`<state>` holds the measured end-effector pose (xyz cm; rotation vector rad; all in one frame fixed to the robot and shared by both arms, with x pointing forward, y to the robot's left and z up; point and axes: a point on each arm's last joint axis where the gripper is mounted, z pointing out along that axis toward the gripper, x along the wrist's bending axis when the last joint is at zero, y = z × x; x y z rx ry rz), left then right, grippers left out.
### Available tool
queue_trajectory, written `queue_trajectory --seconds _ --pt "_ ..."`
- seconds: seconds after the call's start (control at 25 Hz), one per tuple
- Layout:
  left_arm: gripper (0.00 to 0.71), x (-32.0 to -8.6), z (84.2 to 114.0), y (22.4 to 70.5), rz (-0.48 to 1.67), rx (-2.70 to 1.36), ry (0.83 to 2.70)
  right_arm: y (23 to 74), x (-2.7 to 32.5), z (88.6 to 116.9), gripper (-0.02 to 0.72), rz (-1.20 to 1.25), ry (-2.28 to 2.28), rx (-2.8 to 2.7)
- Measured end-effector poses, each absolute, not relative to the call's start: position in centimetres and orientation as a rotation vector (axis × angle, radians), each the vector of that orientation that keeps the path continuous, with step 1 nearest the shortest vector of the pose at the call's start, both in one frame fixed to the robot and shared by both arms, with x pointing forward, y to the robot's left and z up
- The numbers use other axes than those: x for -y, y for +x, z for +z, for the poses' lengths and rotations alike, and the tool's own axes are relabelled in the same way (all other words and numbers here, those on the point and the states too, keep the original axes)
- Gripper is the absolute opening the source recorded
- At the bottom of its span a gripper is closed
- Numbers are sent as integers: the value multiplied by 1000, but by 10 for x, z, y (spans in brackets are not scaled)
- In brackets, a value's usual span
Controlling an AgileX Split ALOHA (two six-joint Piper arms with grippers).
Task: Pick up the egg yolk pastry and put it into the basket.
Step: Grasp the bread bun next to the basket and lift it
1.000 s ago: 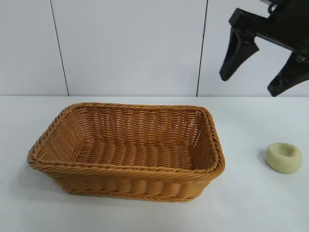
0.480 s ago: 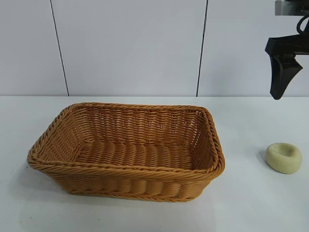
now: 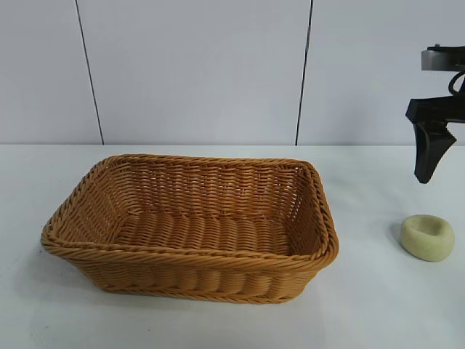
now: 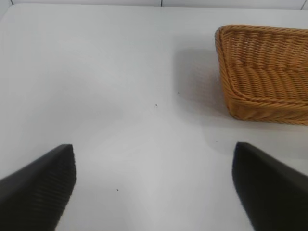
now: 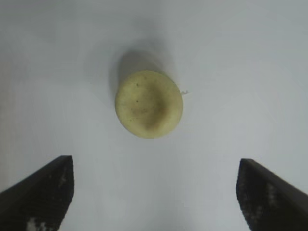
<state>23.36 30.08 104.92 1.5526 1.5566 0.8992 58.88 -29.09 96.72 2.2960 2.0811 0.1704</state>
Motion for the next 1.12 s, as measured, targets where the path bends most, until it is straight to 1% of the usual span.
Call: queue_trajectory --seconds 0.44,0.56,0.64,0.68,0.76,0.88,1.0,1.12 --pt "637 -301 1049 234 899 -1557 1553 603 290 901 655 62 2360 -2118" --pt "637 -301 1049 234 899 -1557 1553 605 290 890 655 47 2367 -2122" --pt "637 -301 1049 234 899 -1557 1553 606 290 887 645 44 2368 -2122" --pt "637 -301 1049 234 899 -1557 1553 606 290 886 629 49 2366 -2120" --pt "637 -301 1049 234 899 -1557 1553 607 290 886 573 56 2363 -2117" --pt "637 -301 1049 234 899 -1557 1553 607 290 886 441 56 2363 -2117" --pt "637 -301 1049 234 899 -1557 1553 607 290 886 330 56 2363 -2117" --pt "637 -301 1049 234 899 -1557 1553 607 290 886 283 56 2363 -2117"
